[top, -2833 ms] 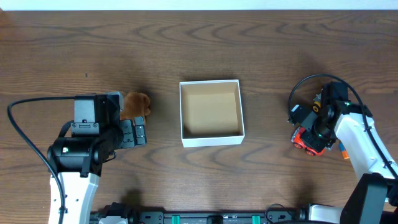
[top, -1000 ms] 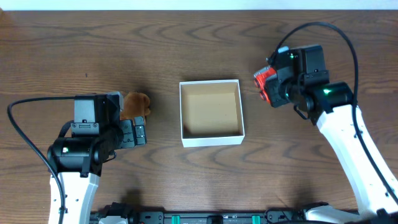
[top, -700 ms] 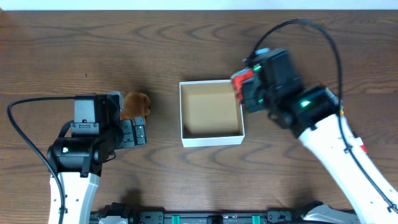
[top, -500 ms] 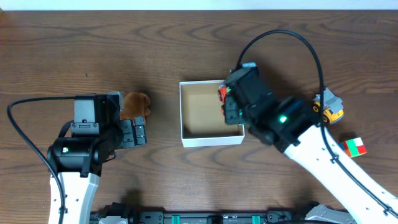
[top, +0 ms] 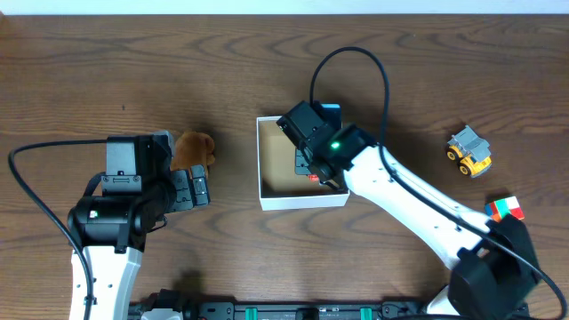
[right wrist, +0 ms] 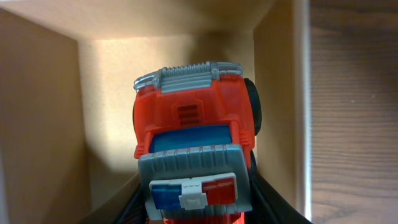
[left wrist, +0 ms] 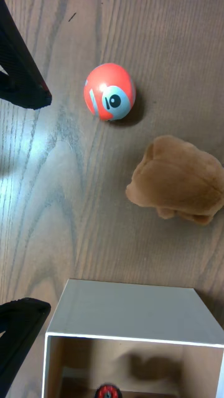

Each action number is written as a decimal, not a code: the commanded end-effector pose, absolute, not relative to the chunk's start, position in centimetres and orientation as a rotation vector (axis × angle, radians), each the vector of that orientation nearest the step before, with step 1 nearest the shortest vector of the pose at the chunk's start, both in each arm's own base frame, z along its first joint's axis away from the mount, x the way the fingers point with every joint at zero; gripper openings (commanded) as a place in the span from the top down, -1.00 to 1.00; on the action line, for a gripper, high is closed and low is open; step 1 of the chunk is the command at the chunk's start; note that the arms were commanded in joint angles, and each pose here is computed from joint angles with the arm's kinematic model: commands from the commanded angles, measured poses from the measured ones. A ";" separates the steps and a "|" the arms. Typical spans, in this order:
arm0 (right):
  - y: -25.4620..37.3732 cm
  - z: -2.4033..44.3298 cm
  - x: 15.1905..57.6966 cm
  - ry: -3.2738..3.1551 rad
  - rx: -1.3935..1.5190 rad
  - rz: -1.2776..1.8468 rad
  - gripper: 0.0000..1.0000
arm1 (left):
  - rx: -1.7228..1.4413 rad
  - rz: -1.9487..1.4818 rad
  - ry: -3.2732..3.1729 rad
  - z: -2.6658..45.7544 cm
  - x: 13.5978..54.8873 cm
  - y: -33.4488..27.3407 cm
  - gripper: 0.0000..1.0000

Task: Pack container
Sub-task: 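Carry the red fire truck into the white box and release it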

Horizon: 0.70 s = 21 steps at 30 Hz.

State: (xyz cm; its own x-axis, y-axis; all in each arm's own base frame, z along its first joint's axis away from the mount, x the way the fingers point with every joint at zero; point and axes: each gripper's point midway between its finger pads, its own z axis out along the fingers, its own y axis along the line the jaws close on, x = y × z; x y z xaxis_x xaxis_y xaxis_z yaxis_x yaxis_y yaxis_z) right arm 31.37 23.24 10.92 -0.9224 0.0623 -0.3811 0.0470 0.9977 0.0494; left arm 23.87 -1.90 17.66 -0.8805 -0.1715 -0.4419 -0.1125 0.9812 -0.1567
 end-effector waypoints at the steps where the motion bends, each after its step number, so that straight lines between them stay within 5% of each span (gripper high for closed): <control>1: 23.2 10.6 32.2 2.742 0.098 0.043 0.97 | -0.203 -0.191 2.647 18.2 24.1 -2.1 -0.96; 15: 22.3 7.9 33.8 2.818 0.191 0.098 0.79 | -0.203 -0.191 2.647 18.2 24.0 -2.1 -0.96; 21: 22.4 7.9 33.8 2.819 0.189 0.104 0.35 | -0.203 -0.191 2.647 18.2 24.0 -2.1 -0.96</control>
State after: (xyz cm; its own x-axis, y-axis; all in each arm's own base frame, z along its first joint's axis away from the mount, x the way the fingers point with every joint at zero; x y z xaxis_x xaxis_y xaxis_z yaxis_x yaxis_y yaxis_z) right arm 33.31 22.12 7.34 -0.9462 0.1357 -0.2939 0.1179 0.9900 0.0774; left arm 23.87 -1.90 17.66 -0.8801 -0.1749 -0.4413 -0.1155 0.9806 -0.1582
